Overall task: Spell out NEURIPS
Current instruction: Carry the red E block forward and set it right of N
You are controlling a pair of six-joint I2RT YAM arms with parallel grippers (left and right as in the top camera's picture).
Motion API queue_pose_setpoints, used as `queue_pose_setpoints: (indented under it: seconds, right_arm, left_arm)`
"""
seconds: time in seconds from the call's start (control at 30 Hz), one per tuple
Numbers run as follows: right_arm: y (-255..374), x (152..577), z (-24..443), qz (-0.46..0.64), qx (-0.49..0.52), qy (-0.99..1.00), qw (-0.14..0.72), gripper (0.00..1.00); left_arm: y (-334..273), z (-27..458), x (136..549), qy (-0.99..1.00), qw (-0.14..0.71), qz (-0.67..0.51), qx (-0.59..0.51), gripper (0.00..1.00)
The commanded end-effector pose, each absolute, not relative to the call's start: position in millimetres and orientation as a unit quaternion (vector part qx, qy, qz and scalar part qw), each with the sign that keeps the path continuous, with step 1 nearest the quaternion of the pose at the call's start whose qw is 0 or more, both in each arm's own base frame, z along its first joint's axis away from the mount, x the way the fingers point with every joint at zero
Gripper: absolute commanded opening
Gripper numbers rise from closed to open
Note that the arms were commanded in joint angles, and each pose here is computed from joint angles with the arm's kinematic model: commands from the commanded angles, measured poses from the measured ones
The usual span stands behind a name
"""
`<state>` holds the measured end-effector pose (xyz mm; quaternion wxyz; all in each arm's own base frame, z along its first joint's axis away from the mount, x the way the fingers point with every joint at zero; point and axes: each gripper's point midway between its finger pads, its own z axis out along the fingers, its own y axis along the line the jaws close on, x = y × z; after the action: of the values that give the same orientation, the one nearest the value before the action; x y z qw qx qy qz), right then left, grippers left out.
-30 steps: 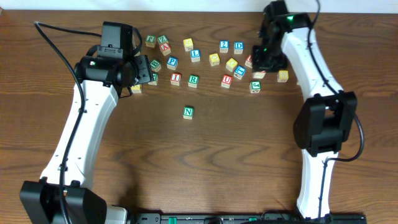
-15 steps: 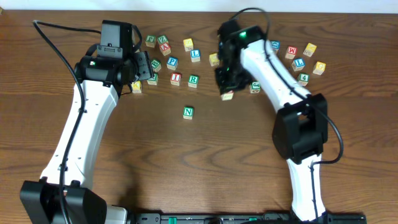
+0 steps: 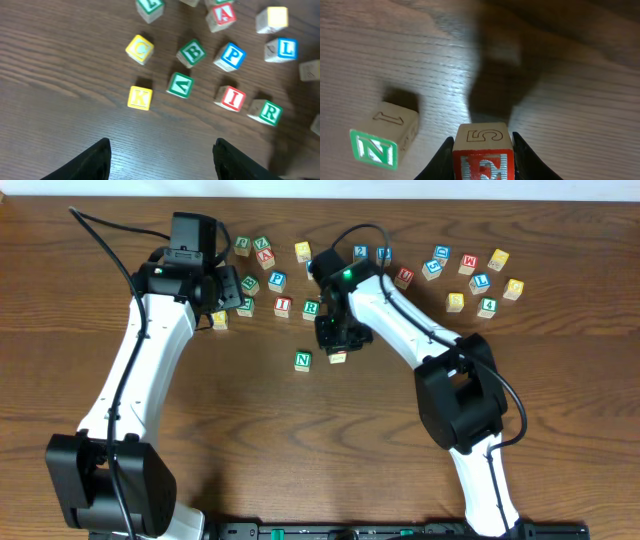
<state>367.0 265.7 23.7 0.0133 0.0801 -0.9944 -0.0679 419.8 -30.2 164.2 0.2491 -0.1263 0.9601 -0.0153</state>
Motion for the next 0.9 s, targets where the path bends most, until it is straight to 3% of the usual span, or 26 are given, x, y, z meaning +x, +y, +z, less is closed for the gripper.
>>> queue_pose_setpoints:
  seconds: [0.0, 0.43, 0.87]
  right_arm:
    - [269.7, 362.0, 19.6, -0.055, 0.058, -0.997, 0.012, 0.16]
    - [281.5, 350.7, 15.8, -0.018, 0.057, -0.998, -0.007, 0.17]
    - [283.2, 348.8, 15.6, -0.016, 0.057, -0.998, -0.007, 0.39]
  left_arm:
    - [-23.5, 164.4, 421.4, 0.957, 0.249, -0.011, -0.149, 0.64]
    - [-23.6, 163.0, 418.9, 0.958, 0.244, -0.01, -0.15, 0.64]
    - [-23.6, 163.0, 418.8, 0.958, 0.243, -0.01, -0.15, 0.64]
